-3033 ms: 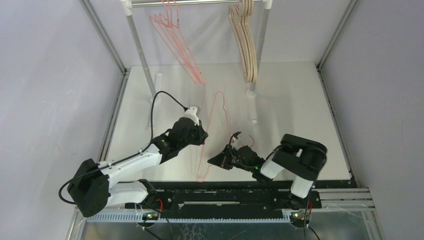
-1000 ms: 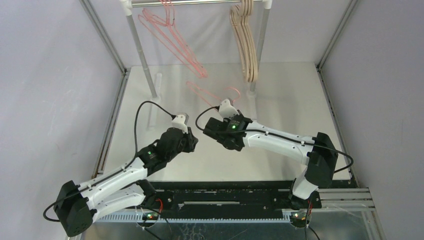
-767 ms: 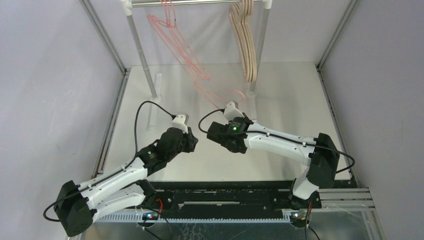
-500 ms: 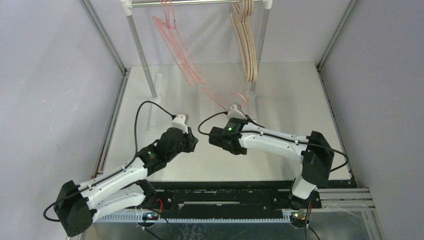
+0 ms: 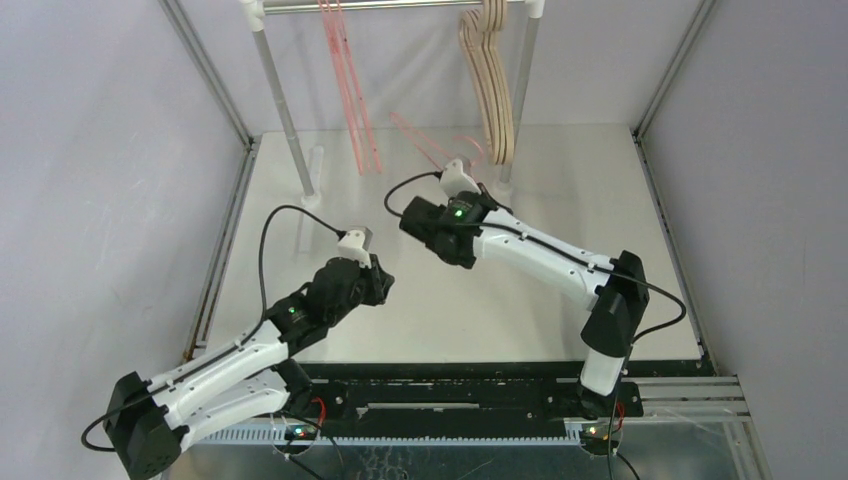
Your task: Organize the hangers
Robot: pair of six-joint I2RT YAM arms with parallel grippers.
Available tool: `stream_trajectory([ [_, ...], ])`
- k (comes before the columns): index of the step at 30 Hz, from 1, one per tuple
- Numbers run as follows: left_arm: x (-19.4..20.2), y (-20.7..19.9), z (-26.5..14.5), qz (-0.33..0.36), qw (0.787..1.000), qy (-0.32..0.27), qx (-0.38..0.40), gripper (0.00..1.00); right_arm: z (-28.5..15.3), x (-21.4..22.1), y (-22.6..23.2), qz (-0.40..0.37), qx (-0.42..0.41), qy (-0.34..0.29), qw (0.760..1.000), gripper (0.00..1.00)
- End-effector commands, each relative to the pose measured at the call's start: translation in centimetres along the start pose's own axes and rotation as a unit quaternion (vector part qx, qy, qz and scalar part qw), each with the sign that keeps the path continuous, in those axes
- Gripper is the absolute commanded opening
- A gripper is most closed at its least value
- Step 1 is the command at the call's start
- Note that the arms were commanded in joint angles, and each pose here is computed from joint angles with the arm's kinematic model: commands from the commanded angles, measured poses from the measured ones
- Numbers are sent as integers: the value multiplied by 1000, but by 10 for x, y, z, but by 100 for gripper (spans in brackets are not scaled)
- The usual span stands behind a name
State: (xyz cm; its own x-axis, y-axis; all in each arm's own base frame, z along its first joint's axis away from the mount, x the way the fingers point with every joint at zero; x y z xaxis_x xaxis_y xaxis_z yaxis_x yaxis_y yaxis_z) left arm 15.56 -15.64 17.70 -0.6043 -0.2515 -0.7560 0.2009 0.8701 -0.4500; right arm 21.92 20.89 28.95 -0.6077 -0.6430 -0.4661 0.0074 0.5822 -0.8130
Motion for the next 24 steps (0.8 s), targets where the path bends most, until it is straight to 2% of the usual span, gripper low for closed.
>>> stream_trajectory([
  [1,-4,3,-6,5,1000,-20,2,26,12,-38,-22,48,4,-46,998,0],
  [16,-14,1,-20,14,1000,-27,4,27,34,-151,-56,89,0,-120,989,0],
  [24,-14,3,-22,19,1000,-24,-3,27,47,-185,-59,114,21,-153,981,0],
])
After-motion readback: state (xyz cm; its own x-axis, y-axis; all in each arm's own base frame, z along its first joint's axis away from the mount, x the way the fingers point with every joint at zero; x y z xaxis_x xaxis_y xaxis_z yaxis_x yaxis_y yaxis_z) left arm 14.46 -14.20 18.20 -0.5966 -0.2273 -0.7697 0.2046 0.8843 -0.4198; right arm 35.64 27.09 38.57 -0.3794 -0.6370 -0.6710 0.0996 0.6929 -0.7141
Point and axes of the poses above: each gripper's point midway between its finger pads, its own z axis out along the fingers, its own y axis along the line the jaws close on, x = y × z, the point moved 9 cm from there along -z, back along the fingers, and after that the axes turned 9 degrees about -z, right-handed, at the moved point
